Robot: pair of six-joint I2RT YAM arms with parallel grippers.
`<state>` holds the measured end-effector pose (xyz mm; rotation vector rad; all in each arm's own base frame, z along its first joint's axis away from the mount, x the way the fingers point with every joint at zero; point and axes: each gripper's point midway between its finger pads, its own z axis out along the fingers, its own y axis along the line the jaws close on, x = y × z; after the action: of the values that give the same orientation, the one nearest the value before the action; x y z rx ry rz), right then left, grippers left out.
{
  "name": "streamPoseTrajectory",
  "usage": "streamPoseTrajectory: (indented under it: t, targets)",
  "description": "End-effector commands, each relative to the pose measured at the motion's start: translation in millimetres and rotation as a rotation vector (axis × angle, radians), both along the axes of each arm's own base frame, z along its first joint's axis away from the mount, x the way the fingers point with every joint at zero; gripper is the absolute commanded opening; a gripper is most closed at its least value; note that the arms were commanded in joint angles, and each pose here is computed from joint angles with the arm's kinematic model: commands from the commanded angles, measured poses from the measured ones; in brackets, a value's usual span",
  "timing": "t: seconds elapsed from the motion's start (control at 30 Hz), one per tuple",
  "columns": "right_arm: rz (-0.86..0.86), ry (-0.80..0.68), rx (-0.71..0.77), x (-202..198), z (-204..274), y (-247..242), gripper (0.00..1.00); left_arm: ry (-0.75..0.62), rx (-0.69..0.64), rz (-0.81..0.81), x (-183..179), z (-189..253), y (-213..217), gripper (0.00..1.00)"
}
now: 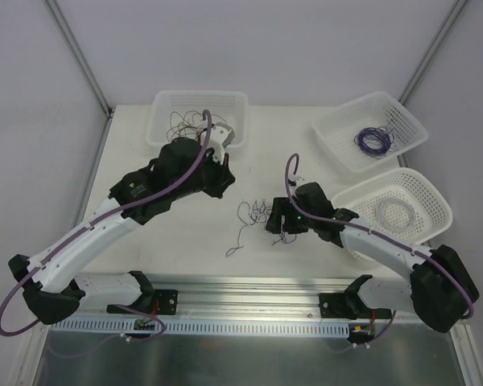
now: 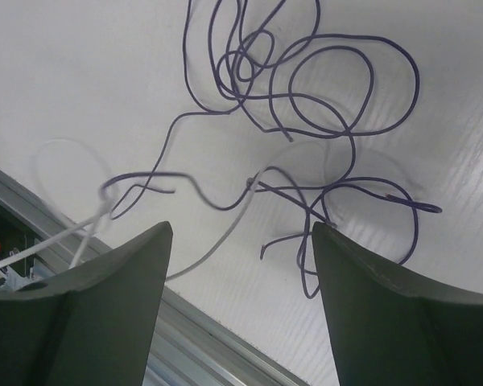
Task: Untangle the cables
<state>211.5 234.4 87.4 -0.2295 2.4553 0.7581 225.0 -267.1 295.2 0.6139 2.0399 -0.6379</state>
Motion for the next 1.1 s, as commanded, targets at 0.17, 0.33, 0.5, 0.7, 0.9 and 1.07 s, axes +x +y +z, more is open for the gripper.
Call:
streamPoseTrajectory:
  t: [0.17,0.33,0.5,0.7,0.9,1.07]
  targets:
    - [-0.071,0.1,0.015,-1,-32,6,0.61,-0.366,-0.006,0.247,14,149,85,0.0]
    - [-0.11,0.142,-0.044,-3,-47,-4,0.54,-0.507,0.058,0.425,21,205,142,0.0]
    - [-0.163,0.185,-0.08,-3,-57,-17,0.52,-0.609,0.126,0.621,22,242,196,0.0]
    - [-0.194,0.195,-0.079,-3,-54,-29,0.52,-0.667,0.252,0.805,22,265,246,0.0]
    - [-0.207,0.156,-0.134,-4,-45,-45,0.52,-0.648,0.363,0.902,32,258,272,0.0]
    - [-0.243,0.172,-0.15,-5,-47,-59,0.52,-0.648,0.433,1.03,34,267,300,0.0]
